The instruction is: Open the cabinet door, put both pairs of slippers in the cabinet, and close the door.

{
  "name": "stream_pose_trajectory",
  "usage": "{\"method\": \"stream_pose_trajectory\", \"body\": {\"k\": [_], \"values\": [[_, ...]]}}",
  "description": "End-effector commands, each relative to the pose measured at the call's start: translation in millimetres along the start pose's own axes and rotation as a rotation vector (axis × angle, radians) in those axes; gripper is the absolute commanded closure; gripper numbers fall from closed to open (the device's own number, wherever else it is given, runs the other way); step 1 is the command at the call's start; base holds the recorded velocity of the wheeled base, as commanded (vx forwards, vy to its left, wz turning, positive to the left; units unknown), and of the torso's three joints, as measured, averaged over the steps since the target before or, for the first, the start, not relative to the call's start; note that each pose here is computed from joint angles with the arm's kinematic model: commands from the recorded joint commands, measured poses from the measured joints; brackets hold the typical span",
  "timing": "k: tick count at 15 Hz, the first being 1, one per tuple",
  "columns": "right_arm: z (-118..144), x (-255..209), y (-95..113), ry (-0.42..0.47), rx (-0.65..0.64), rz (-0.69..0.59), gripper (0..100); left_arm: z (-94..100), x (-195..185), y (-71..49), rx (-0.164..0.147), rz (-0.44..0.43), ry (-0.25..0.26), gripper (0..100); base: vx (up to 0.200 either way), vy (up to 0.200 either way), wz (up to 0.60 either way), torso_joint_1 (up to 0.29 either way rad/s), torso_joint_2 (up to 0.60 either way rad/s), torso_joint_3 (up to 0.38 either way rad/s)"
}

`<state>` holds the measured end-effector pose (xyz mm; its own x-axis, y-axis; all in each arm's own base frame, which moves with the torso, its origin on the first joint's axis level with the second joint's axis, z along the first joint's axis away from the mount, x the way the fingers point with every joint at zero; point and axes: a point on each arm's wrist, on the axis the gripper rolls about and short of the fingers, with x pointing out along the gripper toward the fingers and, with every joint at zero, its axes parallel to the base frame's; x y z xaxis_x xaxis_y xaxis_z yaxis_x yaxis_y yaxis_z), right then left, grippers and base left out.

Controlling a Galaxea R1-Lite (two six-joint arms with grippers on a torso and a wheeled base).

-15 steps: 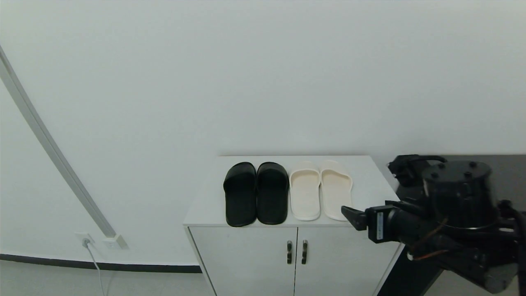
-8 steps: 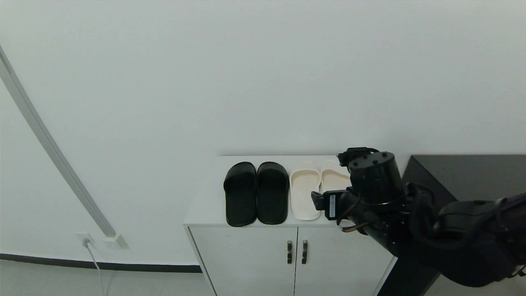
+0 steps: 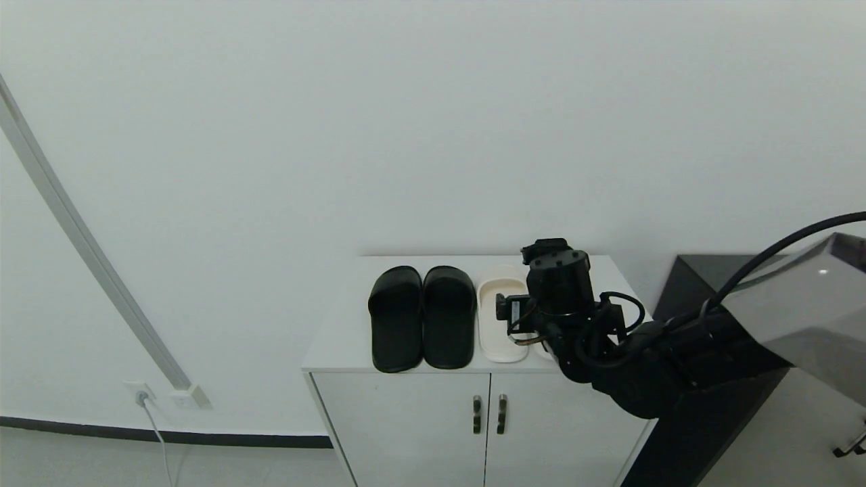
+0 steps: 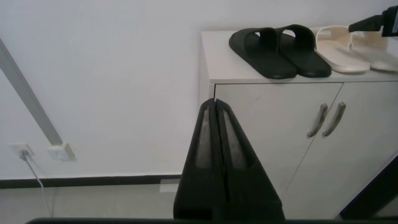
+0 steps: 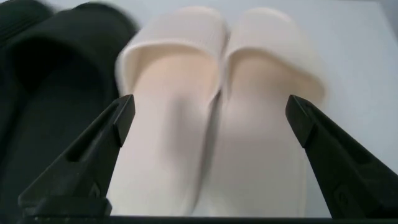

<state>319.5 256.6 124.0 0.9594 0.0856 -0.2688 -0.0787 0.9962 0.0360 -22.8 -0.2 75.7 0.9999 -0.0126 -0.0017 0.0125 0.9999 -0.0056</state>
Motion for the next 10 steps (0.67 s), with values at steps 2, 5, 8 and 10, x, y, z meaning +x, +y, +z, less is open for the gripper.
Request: {"method": "stream_pose_trajectory", "body": {"k": [2, 5, 8, 10], "values": [[-21.6, 27.0, -4.1, 0.006, -0.022, -0.032, 0, 0.5, -0.1, 0.0, -0.001, 0.000, -0.002, 100, 0.000, 0.000, 0.00, 0.000, 0.00, 0.000], [-28.2, 37.3, -4.0, -0.014, -0.004, -0.054, 0, 0.5, -0.1, 0.0, -0.001, 0.000, -0.002, 100, 0.000, 0.000, 0.00, 0.000, 0.00, 0.000], [-28.7, 45.4, -4.7, -0.021, 0.003, -0.063, 0, 0.1, 0.0, 0.0, -0.001, 0.000, 0.000, 100, 0.000, 0.000, 0.00, 0.000, 0.00, 0.000], [-29.6, 59.3, -5.4, -0.031, 0.014, -0.076, 0, 0.1, 0.0, 0.0, -0.001, 0.000, 0.000, 100, 0.000, 0.000, 0.00, 0.000, 0.00, 0.000]]}}
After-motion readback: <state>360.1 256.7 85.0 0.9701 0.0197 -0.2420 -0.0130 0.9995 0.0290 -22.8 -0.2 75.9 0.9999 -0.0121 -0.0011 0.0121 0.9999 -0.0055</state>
